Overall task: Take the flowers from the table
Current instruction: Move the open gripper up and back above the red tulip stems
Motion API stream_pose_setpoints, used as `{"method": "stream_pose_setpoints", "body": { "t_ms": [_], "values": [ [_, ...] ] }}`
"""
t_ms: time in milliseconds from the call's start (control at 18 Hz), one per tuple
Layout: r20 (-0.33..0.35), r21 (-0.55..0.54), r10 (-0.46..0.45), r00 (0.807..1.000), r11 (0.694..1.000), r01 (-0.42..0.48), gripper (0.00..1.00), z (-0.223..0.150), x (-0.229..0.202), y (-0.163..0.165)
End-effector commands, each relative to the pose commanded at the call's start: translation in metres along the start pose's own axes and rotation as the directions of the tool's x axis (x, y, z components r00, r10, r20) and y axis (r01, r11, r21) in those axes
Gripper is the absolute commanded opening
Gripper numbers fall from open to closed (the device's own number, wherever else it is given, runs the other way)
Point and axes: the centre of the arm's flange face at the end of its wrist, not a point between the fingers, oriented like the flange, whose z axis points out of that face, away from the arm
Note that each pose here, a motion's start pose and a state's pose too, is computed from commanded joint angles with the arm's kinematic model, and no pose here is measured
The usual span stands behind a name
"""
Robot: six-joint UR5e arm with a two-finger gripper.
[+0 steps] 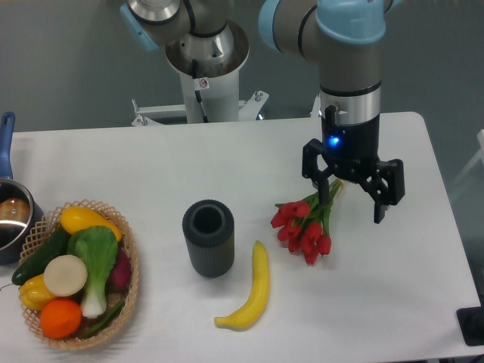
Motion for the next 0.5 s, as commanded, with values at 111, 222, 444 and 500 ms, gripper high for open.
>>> {"method": "stream_pose_setpoints", "body": {
  "t_ms": [111,222,444,500],
  "values": [
    [-0.002,-0.003,0.0,1.0,1.0,0.0,1.0,0.004,-0.001,0.001],
    [-0.014,-0.013,-0.008,1.0,1.0,0.008,1.0,0.007,0.002,0.004],
    [-0.065,0.0,-0.029,0.997,1.0,0.029,1.0,0.03,0.021,0.012],
    [-0.07,0.032,-0.032,0.997,0.999,0.034,1.0,0.036,0.025,0.013]
  ]
}}
